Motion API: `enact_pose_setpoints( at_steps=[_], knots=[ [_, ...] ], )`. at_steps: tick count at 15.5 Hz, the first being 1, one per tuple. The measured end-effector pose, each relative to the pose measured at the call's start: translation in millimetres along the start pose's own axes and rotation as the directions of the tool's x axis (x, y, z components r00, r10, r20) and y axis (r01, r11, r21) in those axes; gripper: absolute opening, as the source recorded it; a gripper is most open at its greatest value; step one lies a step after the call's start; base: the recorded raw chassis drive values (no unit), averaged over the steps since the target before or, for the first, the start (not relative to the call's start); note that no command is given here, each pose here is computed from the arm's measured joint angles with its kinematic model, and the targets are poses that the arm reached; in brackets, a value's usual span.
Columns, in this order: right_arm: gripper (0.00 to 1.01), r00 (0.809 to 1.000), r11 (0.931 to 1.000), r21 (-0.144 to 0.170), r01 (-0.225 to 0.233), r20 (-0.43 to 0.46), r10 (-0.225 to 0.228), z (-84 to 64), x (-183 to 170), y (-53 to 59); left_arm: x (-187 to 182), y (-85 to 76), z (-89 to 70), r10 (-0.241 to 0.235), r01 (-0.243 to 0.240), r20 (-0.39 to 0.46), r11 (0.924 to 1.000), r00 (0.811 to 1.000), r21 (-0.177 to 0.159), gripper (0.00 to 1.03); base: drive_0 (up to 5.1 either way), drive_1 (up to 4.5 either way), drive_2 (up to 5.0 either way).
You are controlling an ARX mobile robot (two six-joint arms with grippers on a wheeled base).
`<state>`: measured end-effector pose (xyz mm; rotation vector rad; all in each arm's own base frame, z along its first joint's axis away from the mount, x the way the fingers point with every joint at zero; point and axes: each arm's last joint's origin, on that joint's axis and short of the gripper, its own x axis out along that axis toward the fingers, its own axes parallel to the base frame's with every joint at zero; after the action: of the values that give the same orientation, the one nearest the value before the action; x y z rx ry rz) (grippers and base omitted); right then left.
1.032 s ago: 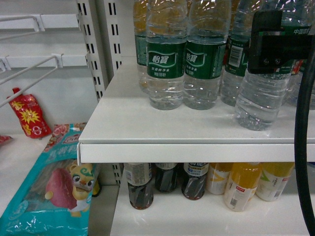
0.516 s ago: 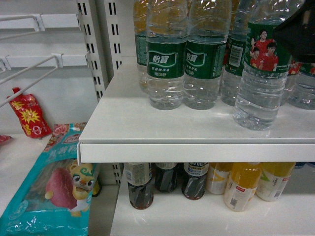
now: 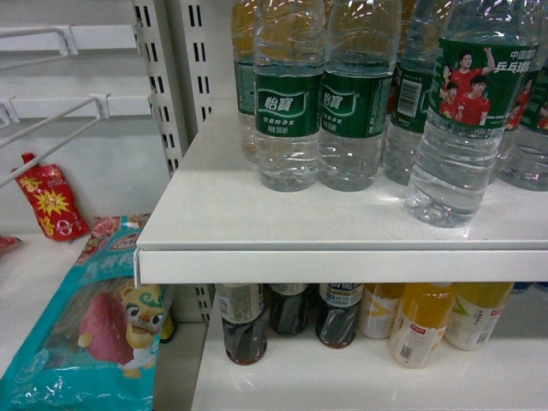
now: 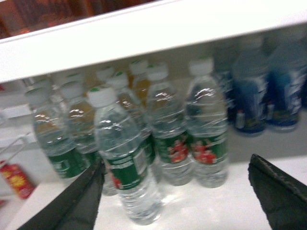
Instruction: Move water from second to third shelf
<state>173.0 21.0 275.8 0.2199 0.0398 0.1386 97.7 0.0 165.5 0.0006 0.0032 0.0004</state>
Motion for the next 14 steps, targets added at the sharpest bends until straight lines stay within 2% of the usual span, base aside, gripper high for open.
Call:
enact_pose_setpoints(
  at_steps=[1, 2, 3, 4, 5, 6, 7, 9, 10, 11, 14],
  knots=[
    [0.81, 0.994, 0.9932, -0.073, 0.090, 0.070, -0.085, -5.4, -16, -7.7, 0, 0.0, 0.0, 0.000, 0.000, 0.000, 1.0000, 1.000, 0.000, 0.98, 0.0, 0.00, 0.0],
    [0.68, 0.989, 0.9809, -0.140, 0.135, 0.085, -0.123, -22.2, -27, -21.4, 0, 0.0, 0.0, 0.000, 0.000, 0.000, 1.0000, 1.000, 0.000, 0.98, 0.0, 0.00, 0.0],
    [0.57, 0.984, 0.9727, -0.165, 0.163, 0.098, -0.149, -38.2, -29, -28.0, 0, 0.0, 0.0, 0.000, 0.000, 0.000, 1.0000, 1.000, 0.000, 0.98, 0.0, 0.00, 0.0],
    [0.44, 0.988, 0.9716, -0.186, 0.146, 0.082, -0.133, -61.5, -26, -32.4, 0, 0.0, 0.1, -0.001, 0.001, 0.001, 1.0000, 1.000, 0.000, 0.98, 0.0, 0.00, 0.0],
    [0.31, 0.990, 0.9708, -0.195, 0.140, 0.029, -0.136, -88.1, -26, -37.5, 0, 0.0, 0.0, 0.000, 0.000, 0.000, 1.0000, 1.000, 0.000, 0.98, 0.0, 0.00, 0.0],
    [0.18, 0.989, 0.9691, -0.202, 0.142, -0.014, -0.147, -102.6, -31, -40.0, 0, 0.1, -0.1, 0.002, -0.002, -0.001, 1.0000, 1.000, 0.000, 0.98, 0.0, 0.00, 0.0],
    [0.05, 0.990, 0.9684, -0.206, 0.141, 0.033, -0.137, -97.8, -35, -38.4, 0, 0.0, 0.1, 0.000, 0.000, 0.001, 1.0000, 1.000, 0.000, 0.98, 0.0, 0.00, 0.0],
    [0.02, 0.990, 0.9675, -0.210, 0.141, 0.052, -0.133, -95.0, -40, -37.0, 0, 0.0, 0.0, 0.000, 0.000, 0.000, 1.0000, 1.000, 0.000, 0.98, 0.0, 0.00, 0.0],
    [0.02, 0.989, 0.9675, -0.210, 0.141, 0.077, -0.127, -99.7, -43, -37.7, 0, 0.0, 0.0, 0.000, 0.000, 0.000, 1.0000, 1.000, 0.000, 0.98, 0.0, 0.00, 0.0],
    [0.02, 0.990, 0.9673, -0.211, 0.141, 0.049, -0.133, -103.1, -44, -38.2, 0, 0.0, 0.0, 0.000, 0.000, 0.000, 1.0000, 1.000, 0.000, 0.98, 0.0, 0.00, 0.0],
    [0.02, 0.989, 0.9673, -0.211, 0.141, 0.069, -0.129, -100.7, -52, -36.6, 0, 0.0, 0.0, 0.000, 0.000, 0.000, 1.0000, 1.000, 0.000, 0.98, 0.0, 0.00, 0.0]
  ],
)
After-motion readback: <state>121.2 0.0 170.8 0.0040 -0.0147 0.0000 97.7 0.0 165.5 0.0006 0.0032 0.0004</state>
